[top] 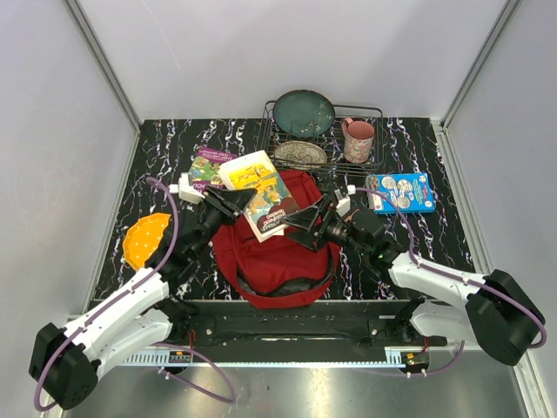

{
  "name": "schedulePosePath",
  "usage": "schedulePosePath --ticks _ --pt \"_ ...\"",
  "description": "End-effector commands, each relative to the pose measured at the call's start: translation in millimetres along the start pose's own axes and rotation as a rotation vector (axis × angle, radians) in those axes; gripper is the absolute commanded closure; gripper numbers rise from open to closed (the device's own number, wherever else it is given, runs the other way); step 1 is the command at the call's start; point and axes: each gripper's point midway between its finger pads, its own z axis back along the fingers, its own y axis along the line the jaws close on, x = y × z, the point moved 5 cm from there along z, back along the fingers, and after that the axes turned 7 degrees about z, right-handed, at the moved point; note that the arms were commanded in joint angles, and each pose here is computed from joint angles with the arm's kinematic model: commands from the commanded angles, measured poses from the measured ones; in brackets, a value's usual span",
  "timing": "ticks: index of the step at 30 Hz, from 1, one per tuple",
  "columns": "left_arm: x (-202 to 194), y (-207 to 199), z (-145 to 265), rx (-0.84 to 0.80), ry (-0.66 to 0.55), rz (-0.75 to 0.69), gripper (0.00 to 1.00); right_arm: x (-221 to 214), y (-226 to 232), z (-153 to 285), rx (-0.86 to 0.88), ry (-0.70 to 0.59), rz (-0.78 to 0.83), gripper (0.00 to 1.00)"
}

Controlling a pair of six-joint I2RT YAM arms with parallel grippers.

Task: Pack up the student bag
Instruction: Pick up the book from the center of the board.

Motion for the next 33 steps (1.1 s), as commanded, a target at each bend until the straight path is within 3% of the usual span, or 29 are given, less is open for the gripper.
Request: schedulePosePath --ticks 1,11,18,26,29,32,33 --pt "18.6 -50.4 12.4 -0.2 -0.082 0.038 1.0 11.5 41.2 -6.3 0.159 -0.057 0.059 0.08" --pt "14.6 -52.2 17.0 -0.214 -0.05 0.063 1.0 8.8 46.4 -13.4 0.204 -0.015 0.106 0.26" --pt "6.5 -46.8 15.2 -0.234 -0.007 0.119 1.0 4.8 61.5 -18.9 0.318 0.044 0.134 0.58" --pt "6.0 -44.1 19.2 -0.232 -0.005 0.116 1.0 1.1 63.6 -19.2 0.385 0.074 0.112 0.43" --pt "3.7 -40.5 20.4 -0.238 0.004 0.136 1.0 1.3 65.5 -20.4 0.401 0.079 0.111 0.5" --pt "2.4 -37.9 20.5 -0.238 0.008 0.133 1.0 2.6 66.2 -21.0 0.406 0.069 0.107 0.51" --pt "1.7 -37.8 20.8 -0.239 0.013 0.137 1.0 2.3 66.5 -21.6 0.404 0.071 0.107 0.56"
